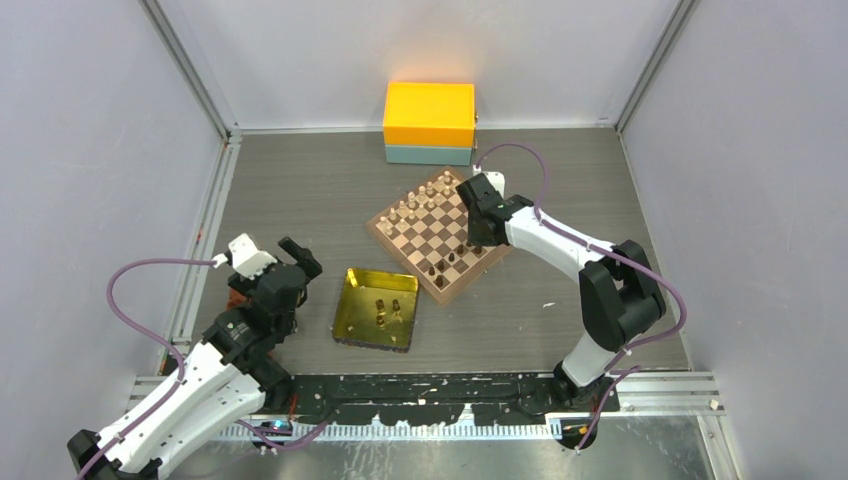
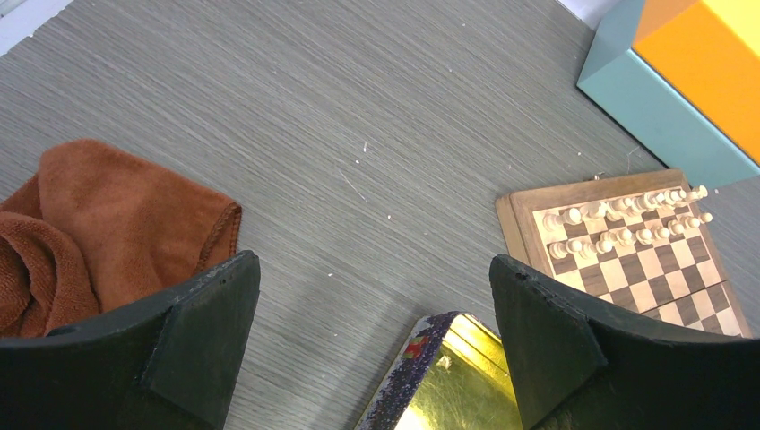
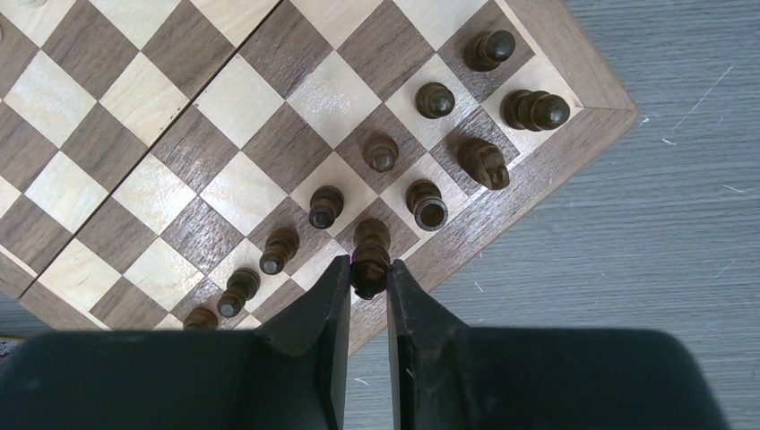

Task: Set up the chess pieces on the board
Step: Place the chess piece on the chessboard.

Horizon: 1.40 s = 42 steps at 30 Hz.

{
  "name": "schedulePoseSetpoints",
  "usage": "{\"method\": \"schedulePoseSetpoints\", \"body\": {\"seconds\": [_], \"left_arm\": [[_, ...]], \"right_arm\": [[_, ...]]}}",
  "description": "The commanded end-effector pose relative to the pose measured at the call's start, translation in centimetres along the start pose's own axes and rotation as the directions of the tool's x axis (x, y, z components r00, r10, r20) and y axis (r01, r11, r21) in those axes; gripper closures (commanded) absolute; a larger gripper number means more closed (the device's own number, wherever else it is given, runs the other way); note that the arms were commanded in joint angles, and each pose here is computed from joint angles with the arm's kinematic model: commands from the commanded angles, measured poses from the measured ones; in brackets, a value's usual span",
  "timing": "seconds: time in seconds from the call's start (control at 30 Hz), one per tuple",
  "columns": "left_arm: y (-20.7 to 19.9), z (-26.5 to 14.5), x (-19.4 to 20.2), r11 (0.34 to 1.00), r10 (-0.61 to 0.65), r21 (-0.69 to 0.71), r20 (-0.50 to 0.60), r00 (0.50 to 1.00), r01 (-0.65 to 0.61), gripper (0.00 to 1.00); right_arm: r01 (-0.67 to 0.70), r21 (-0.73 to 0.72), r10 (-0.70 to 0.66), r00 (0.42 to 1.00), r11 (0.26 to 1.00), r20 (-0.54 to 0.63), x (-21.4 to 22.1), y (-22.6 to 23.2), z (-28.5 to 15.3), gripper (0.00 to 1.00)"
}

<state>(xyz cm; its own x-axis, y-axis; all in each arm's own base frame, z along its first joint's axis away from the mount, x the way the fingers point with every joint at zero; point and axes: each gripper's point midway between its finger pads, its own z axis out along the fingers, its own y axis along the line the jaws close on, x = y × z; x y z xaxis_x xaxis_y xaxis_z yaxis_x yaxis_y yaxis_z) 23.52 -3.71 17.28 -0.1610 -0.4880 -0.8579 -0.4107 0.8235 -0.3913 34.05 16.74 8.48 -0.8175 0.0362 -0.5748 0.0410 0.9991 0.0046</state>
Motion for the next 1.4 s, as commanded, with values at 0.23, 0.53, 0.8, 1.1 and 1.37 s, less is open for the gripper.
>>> {"method": "schedulePoseSetpoints", "body": {"seconds": [0.23, 0.53, 0.8, 1.1, 1.37], "left_arm": [[-0.49, 0.00, -0.89, 0.999, -0.042, 0.008, 0.033, 0.999, 0.042, 0.00], [-0.51, 0.00, -0.89, 0.999, -0.044, 0.008, 0.033, 0.999, 0.043, 0.00], [-0.51, 0.00, -0.85, 0.999, -0.044, 0.008, 0.031, 0.999, 0.044, 0.00], [-0.58, 0.01, -0.85, 0.999, -0.043, 0.009, 0.031, 0.999, 0.042, 0.00], [-0.71, 0.04, -0.90, 0.999, -0.042, 0.010, 0.031, 0.999, 0.042, 0.00]], "right_arm": [[-0.015, -0.045, 0.017, 0.999, 0.999, 0.039, -1.10, 0.68, -0.69, 0.81], [-0.016, -0.046, 0.017, 0.999, 0.999, 0.038, -1.06, 0.71, -0.63, 0.80], [-0.015, -0.048, 0.017, 0.999, 0.999, 0.040, -1.14, 0.69, -0.81, 0.79], [-0.012, -0.052, 0.014, 0.999, 0.999, 0.040, -1.18, 0.71, -0.92, 0.75], [-0.009, -0.053, 0.011, 0.999, 0.999, 0.045, -1.37, 0.69, -1.16, 0.72]]}}
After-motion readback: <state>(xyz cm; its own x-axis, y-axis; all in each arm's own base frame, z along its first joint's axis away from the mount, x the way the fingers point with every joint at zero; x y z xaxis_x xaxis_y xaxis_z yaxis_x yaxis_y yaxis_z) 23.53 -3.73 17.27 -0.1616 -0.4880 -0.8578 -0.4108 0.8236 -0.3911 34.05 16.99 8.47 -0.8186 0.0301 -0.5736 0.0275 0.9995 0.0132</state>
